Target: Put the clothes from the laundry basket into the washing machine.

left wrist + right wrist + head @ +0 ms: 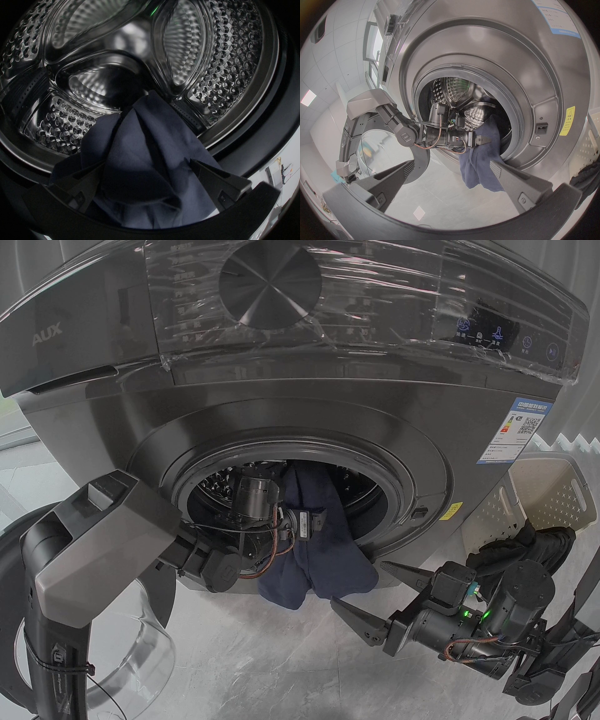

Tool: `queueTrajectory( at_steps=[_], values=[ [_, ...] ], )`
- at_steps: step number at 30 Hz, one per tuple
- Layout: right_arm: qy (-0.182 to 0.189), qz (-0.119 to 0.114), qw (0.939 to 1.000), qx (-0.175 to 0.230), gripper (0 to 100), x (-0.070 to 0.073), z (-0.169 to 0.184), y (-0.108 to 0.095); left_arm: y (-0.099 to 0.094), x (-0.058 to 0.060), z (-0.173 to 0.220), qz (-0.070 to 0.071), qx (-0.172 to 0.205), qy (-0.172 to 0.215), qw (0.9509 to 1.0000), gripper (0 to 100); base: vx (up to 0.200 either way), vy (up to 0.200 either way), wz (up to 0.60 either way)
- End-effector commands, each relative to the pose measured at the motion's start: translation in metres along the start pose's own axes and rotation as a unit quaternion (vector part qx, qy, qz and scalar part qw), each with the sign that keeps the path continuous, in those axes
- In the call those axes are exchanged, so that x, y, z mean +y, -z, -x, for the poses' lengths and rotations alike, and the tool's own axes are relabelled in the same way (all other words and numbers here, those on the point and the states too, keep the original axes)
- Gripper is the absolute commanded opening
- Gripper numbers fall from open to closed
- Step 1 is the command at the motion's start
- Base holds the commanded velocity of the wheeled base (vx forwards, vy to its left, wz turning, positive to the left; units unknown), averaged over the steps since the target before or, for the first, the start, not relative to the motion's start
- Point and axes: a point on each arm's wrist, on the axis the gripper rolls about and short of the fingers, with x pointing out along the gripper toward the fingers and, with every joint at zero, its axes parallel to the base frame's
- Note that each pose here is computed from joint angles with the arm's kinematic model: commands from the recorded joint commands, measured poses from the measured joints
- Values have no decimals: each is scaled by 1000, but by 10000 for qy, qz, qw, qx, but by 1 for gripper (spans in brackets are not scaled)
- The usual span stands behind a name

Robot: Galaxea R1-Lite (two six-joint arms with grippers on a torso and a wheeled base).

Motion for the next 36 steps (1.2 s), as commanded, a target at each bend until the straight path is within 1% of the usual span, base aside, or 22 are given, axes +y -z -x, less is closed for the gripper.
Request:
queueTrajectory(
  at_steps=[1,5,10,11,15,17,20,21,23,25,27,29,30,31,32,33,36],
  values=[
    [-6,-1,10000,6,100,0,0,0,0,2,7,-51,75,-13,10000,100,0,0,0],
    [-7,-1,10000,-2,100,0,0,0,6,3,-1,-65,81,-22,9999,100,0,0,0],
    [-5,-4,10000,-33,100,0,-1,-1,10,0,-7,-68,54,5,10000,100,0,0,0],
    [-4,-3,10000,-26,100,0,-1,-1,9,-1,-9,-64,18,19,10000,0,0,0,0],
    [-12,-4,10000,-32,100,1,-1,-1,4,-2,-13,-28,-199,52,9998,0,0,0,0],
    [-12,-11,10000,-32,100,1,-1,-1,-2,-2,-15,16,-358,66,9993,0,0,0,0],
    [-12,-11,10000,-32,100,1,-2,-1,-18,1,-22,132,-719,13,9973,0,0,0,0],
    [-12,-11,10000,-32,100,1,-2,-1,-24,1,-24,165,-859,1,9962,0,0,0,0],
    [-14,-12,10000,-39,100,1,-2,-1,-37,5,-31,249,-1182,-98,9926,0,0,0,0],
    [-14,-12,10000,-39,100,1,-2,-1,-47,7,-38,348,-1483,-214,9881,0,0,0,0],
    [-6,-12,10000,-41,100,0,-2,-1,-53,9,-43,411,-1704,-260,9842,0,0,0,0],
    [-7,-13,10000,-48,100,0,-2,-1,-59,9,-45,441,-1868,-251,9811,0,0,0,0],
    [-7,-13,10000,-48,100,0,-2,-1,-60,9,-45,446,-1897,-245,9805,0,0,0,0],
    [-7,-13,10000,-48,100,0,-2,-1,-65,10,-46,471,-2032,-241,9777,0,0,0,0],
    [-7,-13,10000,-48,100,0,-2,-1,-66,10,-46,476,-2061,-235,9771,0,0,0,0],
    [-7,-13,10000,-48,100,0,-2,-1,-68,9,-47,486,-2163,-216,9749,0,0,0,0],
    [-6,-12,10000,-41,100,0,-2,-1,-68,9,-48,501,-2261,-228,9726,0,0,0,0]
  ],
)
